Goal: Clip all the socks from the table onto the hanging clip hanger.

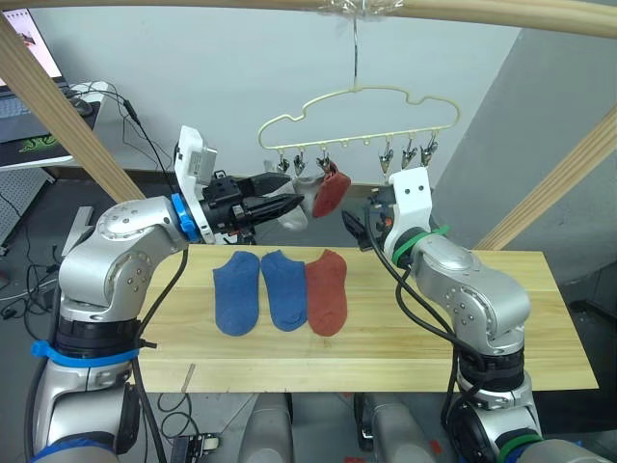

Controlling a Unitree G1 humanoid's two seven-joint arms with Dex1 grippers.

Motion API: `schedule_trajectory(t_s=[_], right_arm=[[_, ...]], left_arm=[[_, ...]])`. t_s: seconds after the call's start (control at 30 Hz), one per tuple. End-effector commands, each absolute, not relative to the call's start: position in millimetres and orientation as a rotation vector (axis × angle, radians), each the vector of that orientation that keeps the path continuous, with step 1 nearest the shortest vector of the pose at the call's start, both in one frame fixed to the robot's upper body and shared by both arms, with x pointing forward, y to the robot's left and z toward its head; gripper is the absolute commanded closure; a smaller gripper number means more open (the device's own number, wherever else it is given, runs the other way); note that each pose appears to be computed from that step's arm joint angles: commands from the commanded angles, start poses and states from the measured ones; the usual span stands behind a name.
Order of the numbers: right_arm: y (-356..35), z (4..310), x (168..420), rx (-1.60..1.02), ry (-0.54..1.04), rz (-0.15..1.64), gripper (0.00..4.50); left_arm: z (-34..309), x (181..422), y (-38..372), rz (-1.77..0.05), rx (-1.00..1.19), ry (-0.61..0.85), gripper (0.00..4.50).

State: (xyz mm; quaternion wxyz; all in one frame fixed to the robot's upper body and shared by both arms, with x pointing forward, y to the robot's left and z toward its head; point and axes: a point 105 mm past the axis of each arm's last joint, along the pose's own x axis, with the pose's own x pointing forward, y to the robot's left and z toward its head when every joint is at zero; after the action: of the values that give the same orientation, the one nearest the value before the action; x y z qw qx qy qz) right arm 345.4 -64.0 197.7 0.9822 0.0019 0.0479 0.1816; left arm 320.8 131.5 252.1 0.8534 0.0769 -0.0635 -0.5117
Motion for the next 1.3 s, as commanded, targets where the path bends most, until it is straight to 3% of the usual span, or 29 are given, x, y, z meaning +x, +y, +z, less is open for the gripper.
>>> schedule_trajectory(t_s=[0.03, 0.27, 0.37, 0.43, 0.7, 0.73, 1.3], right_arm=[[-71.5, 228.1, 350.3, 0.033, -0.031, 0.289, 0.03], [-72.4, 238.2, 360.7, 0.069, -0.065, 0.254, 0.03], [-72.0, 239.8, 365.2, 0.077, -0.07, 0.24, 0.62], [-70.8, 239.7, 367.7, 0.084, -0.068, 0.237, 1.27], [-73.0, 241.4, 373.8, 0.098, -0.073, 0.214, 1.27], [-73.8, 241.1, 375.0, 0.099, -0.071, 0.208, 1.65], [-84.7, 242.0, 390.9, 0.097, -0.071, 0.155, 1.65]], left_arm=[[273.9, 319.4, 131.7, -1.117, 0.211, -0.201, 2.32], [286.1, 325.0, 128.0, -1.148, 0.214, -0.219, 2.32], [286.3, 325.5, 124.6, -1.156, 0.215, -0.226, 2.32], [286.6, 325.4, 123.1, -1.159, 0.212, -0.229, 2.32], [287.7, 326.1, 122.8, -1.161, 0.216, -0.225, 2.32], [287.9, 326.3, 122.4, -1.161, 0.216, -0.226, 2.32], [286.2, 330.9, 120.1, -1.108, 0.205, -0.237, 2.32]])
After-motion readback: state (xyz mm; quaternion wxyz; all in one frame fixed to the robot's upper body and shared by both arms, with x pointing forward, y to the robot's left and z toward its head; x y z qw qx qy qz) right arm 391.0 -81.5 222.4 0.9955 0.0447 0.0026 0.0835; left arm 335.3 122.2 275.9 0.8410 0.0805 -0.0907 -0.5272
